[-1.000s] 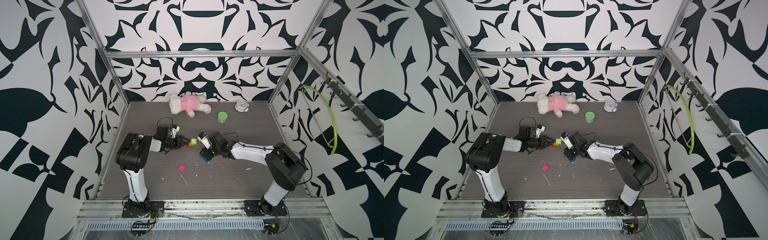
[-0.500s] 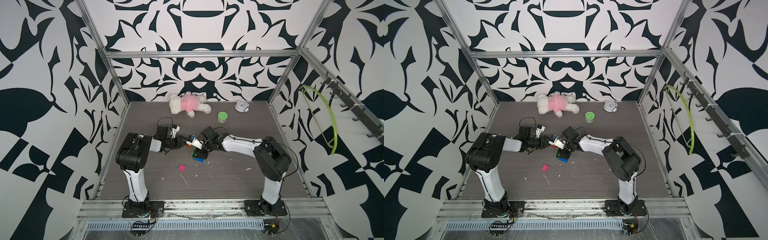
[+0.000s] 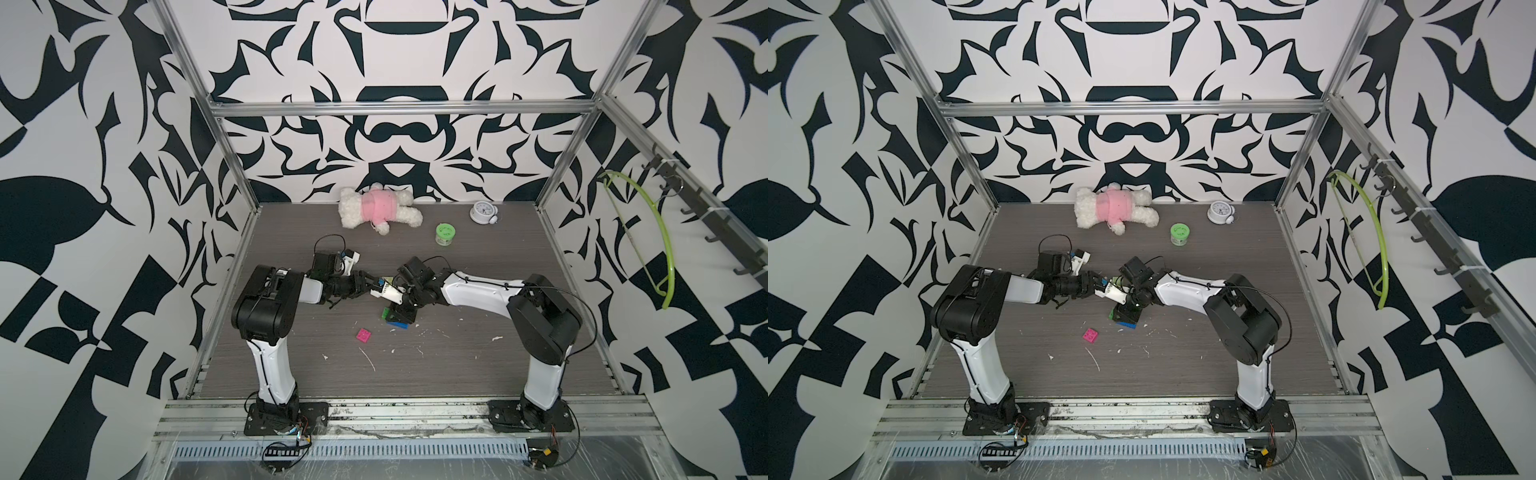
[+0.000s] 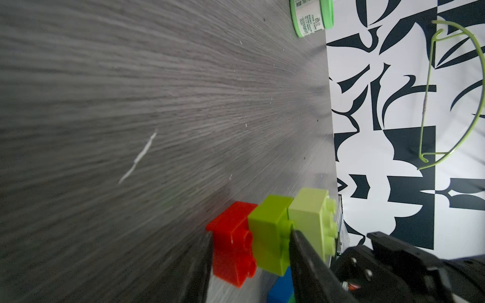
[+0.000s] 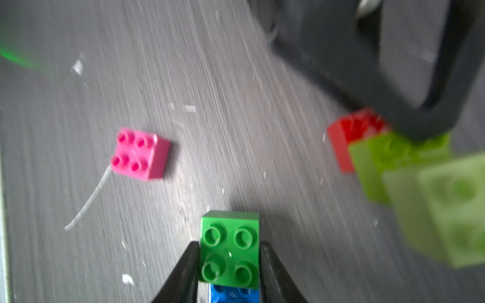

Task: Assemble the letter y with lego
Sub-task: Move the lego brick at the center of the board, then pick up the lego brick from the center of the board.

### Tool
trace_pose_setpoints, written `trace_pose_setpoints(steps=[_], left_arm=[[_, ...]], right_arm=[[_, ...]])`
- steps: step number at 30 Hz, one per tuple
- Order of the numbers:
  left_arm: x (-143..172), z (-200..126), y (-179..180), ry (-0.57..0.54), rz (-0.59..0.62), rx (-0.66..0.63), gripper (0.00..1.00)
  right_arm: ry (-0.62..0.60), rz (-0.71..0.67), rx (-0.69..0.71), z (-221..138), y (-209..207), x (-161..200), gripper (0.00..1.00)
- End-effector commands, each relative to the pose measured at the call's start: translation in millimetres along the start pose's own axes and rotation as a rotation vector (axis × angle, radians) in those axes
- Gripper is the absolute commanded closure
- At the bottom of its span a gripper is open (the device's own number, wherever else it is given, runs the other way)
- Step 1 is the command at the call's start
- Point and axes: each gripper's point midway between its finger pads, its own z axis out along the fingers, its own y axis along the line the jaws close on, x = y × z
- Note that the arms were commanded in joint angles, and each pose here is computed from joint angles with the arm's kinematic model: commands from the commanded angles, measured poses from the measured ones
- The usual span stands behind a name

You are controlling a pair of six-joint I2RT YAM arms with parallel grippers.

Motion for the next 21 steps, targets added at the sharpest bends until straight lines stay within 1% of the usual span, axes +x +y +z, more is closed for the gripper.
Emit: trace_pose_setpoints(steps=[1, 3, 6, 8, 10, 12, 14, 15, 16, 18, 21], left_arm=[[65, -2, 77, 0.130, -0.225, -0.278, 0.49], [65, -2, 76, 0.129, -0.225, -0.277, 0.49], [65, -2, 76, 0.129, -0.225, -0.277, 0.49], [65, -2, 76, 0.128, -0.223, -0.276, 0.49], [65, -2, 76, 0.129, -0.224, -0.277, 0.49], [65, -2, 76, 0.128, -0.223, -0.276, 0.49], [65, -2, 76, 0.128, -0.225, -0.277, 0.49], [65, -2, 77, 0.129, -0.226, -0.279, 0.49], [65, -2, 77, 0.129, -0.227, -0.279, 0.49], [66, -2, 77, 0.130, -0.230, -0.280, 0.49], [66, -2, 77, 0.129, -0.229, -0.280, 0.49]], right_arm=[[0.097, 0.027, 0.002, -8, 9, 27, 0.51], [0.048, 0.017, 0.009, -17, 11, 13, 0.44], [-0.001, 0.003, 0.037, -29, 12, -2, 0.39], [-0.029, 0.017, 0.078, -38, 8, -10, 0.38], [-0.049, 0.034, 0.124, -49, 7, -16, 0.39], [-0.056, 0.051, 0.206, -60, 5, -21, 0.40], [-0.078, 0.147, 0.269, -70, 4, -26, 0.41], [-0.097, 0.225, 0.289, -73, 4, -29, 0.43], [-0.115, 0.305, 0.304, -73, 7, -30, 0.45], [-0.134, 0.397, 0.316, -65, 20, -29, 0.47], [-0.144, 0.387, 0.328, -45, 49, -32, 0.49]])
